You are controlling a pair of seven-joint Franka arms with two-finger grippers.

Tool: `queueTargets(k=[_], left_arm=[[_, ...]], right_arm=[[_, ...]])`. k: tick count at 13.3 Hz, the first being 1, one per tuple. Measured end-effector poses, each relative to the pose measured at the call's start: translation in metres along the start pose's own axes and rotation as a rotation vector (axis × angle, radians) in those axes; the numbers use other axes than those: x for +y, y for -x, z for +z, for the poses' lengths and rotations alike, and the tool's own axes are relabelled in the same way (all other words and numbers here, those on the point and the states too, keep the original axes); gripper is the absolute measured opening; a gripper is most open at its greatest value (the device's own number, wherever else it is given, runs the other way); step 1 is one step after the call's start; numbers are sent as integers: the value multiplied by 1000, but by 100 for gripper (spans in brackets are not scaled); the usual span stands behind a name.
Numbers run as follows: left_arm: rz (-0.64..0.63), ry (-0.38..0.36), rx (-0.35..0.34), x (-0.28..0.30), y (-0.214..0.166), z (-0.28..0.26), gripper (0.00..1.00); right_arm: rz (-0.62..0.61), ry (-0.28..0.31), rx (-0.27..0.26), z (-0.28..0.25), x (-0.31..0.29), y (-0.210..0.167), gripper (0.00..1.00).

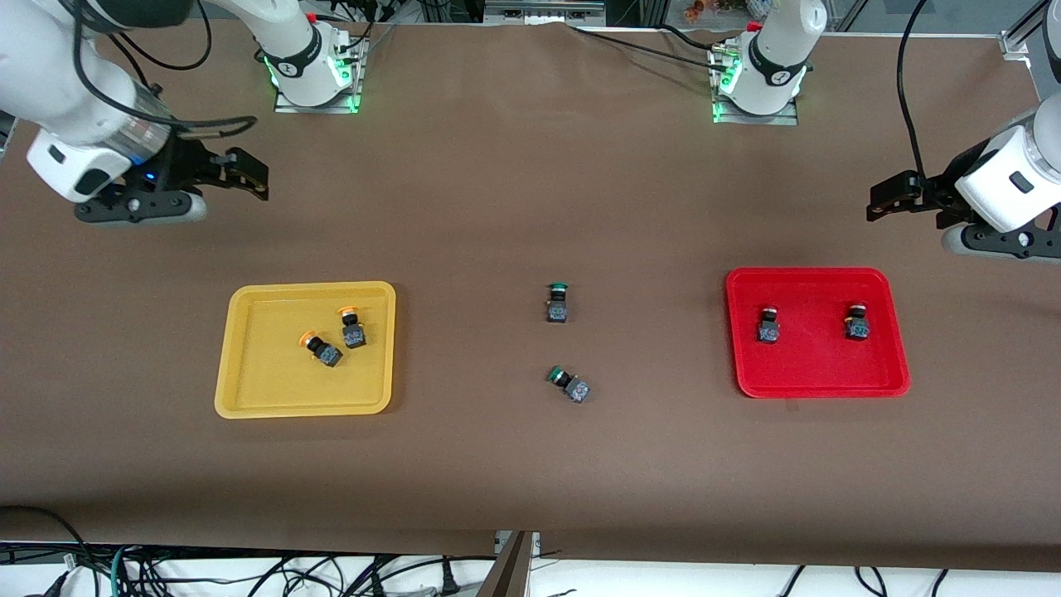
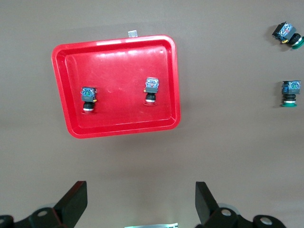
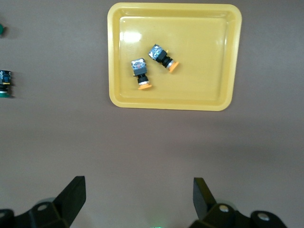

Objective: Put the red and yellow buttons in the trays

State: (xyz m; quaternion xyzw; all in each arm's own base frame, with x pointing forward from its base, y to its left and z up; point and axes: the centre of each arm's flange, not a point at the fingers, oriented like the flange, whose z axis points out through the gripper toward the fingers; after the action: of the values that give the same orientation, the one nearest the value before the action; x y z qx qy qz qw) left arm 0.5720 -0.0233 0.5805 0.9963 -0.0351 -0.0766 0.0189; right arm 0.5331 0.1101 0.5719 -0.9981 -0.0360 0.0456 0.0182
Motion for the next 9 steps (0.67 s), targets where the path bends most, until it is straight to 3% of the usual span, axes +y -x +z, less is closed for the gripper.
queueTargets(k=[9], left_arm=[[0,0,0,0,0,0,100]], right_arm=[[-61,50,-9,-2,21,3,100]])
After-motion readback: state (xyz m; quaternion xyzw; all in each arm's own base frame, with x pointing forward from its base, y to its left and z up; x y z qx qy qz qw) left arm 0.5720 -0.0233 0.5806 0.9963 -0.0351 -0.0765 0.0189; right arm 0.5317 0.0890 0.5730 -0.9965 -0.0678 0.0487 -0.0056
